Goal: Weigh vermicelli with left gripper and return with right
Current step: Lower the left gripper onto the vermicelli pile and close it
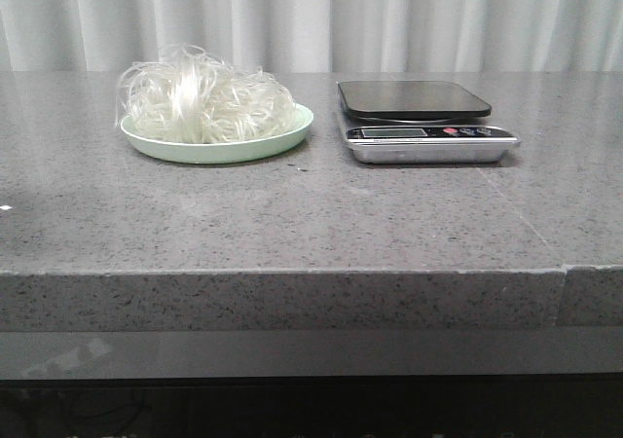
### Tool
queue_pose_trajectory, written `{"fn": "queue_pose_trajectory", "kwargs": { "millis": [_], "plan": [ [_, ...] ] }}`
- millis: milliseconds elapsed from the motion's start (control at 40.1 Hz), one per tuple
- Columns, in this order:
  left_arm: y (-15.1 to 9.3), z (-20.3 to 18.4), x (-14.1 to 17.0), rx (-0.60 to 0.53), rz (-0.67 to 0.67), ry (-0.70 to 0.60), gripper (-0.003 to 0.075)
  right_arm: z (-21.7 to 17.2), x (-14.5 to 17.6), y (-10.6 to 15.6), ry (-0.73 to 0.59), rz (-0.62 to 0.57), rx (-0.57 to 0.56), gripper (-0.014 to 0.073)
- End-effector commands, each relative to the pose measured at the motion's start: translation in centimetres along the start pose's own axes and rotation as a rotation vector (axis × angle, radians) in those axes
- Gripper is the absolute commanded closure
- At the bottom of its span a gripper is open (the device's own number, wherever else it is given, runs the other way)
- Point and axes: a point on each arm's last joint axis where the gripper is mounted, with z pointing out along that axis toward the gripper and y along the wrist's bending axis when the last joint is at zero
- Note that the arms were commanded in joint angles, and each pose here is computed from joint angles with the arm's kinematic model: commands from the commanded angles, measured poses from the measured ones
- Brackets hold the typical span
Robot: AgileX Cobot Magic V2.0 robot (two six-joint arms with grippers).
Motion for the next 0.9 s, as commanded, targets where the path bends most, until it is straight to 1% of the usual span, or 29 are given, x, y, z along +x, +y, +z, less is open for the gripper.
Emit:
{"fn": "queue_pose_trajectory", "kwargs": {
  "millis": [0, 200, 299, 399, 499, 599, 723, 873],
  "plan": [
    [-1.9, 1.1, -2.8, 0.072, 0.025, -0.094, 0.0209, -0.6, -1.5, -0.1, -0.089, -0.020, 0.008, 0.0060],
    [-4.4, 5.6, -4.5, 0.136, 0.065, -0.036, 0.0209, -0.6, -1.5, -0.1, -0.089, -0.020, 0.008, 0.0060],
    [-5.3, 8.1, -5.1, 0.154, 0.059, -0.003, 0.0209, -0.6, -1.5, -0.1, -0.089, -0.020, 0.008, 0.0060],
    [-5.7, 10.3, -5.9, 0.159, 0.045, 0.013, 0.0209, -0.6, -1.5, -0.1, -0.090, -0.020, 0.008, 0.0060],
    [-5.8, 12.6, -6.2, 0.147, 0.063, 0.037, 0.0209, -0.6, -1.5, -0.1, -0.090, -0.020, 0.008, 0.0060],
    [-6.0, 14.1, -6.6, 0.144, 0.068, 0.043, 0.0209, -0.6, -1.5, -0.1, -0.090, -0.020, 0.008, 0.0060],
    [-6.2, 15.9, -6.6, 0.139, 0.076, 0.060, 0.0209, -0.6, -1.5, -0.1, -0.090, -0.020, 0.008, 0.0060],
    [-6.2, 17.3, -5.9, 0.134, 0.085, 0.092, 0.0209, -0.6, -1.5, -0.1, -0.090, -0.020, 0.008, 0.0060]
  ]
}}
